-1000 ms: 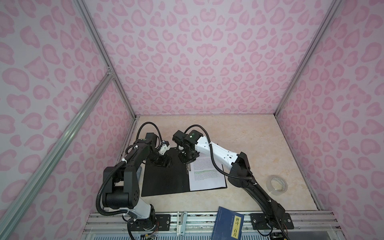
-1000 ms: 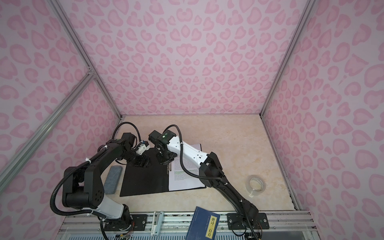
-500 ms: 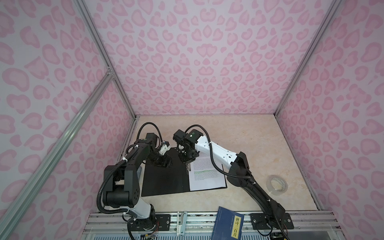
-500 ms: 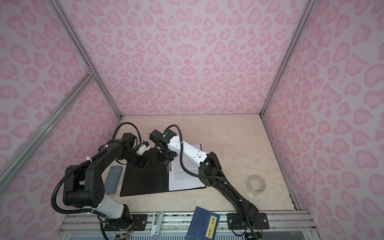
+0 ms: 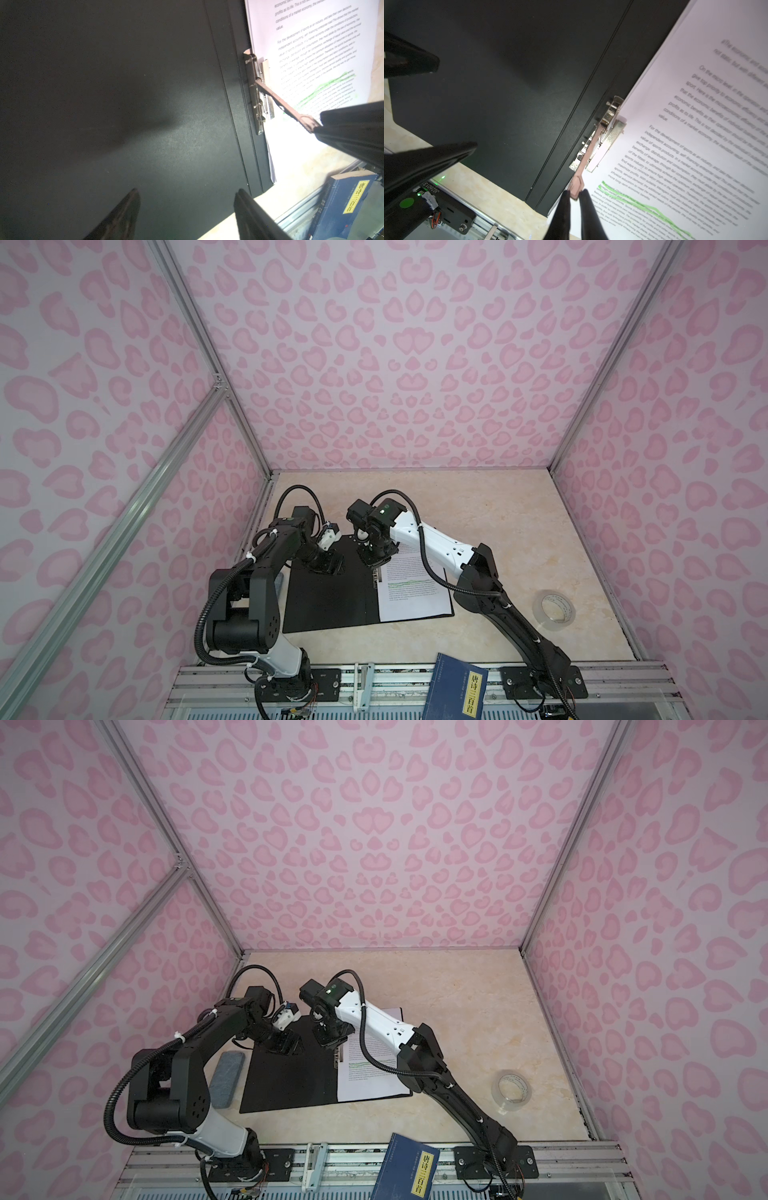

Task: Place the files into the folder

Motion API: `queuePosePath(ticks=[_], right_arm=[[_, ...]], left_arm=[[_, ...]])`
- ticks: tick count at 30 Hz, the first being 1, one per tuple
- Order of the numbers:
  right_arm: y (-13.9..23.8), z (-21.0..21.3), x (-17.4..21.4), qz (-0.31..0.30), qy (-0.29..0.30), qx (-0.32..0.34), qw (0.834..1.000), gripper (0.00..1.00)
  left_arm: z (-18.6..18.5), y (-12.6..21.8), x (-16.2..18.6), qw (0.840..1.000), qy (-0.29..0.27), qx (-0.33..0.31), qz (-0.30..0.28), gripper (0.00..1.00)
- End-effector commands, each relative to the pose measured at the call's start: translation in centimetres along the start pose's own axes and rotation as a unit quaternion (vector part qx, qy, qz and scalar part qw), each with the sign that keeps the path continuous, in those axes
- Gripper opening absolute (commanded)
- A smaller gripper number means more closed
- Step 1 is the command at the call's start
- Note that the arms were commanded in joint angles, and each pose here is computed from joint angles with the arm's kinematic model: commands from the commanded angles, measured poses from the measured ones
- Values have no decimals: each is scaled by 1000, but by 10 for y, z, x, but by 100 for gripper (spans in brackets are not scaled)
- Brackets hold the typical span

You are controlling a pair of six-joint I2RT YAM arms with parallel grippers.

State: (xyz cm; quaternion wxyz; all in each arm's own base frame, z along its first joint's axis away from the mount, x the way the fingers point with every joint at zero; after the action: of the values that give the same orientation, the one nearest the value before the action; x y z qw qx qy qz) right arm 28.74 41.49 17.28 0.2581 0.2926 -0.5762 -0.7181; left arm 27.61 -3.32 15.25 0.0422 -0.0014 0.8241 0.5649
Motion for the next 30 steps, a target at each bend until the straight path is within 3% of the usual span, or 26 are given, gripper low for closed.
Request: queuePosePath(ticks=[1, 30], right_arm=[[-8, -2, 4, 20, 3, 5, 1000, 14], [-30, 0, 17, 77, 16, 20, 997, 10]], left_arm=[[0, -1, -2, 1000, -4, 2, -2, 75], [1, -2, 1, 1000, -9, 1, -4, 75]])
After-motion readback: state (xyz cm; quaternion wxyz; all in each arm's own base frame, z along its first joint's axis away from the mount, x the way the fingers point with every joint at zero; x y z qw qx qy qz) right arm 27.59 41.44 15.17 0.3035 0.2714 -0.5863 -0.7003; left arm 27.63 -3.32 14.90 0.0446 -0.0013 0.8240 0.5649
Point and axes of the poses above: each gripper's point midway between its finger pads, its own y axis back along the fingers, its own z axis along the line the jaws close on, x = y × z, the point moved 9 cm from there along y, back along the fingers, and after that the axes turned 13 degrees about y, right-handed, at the moved point
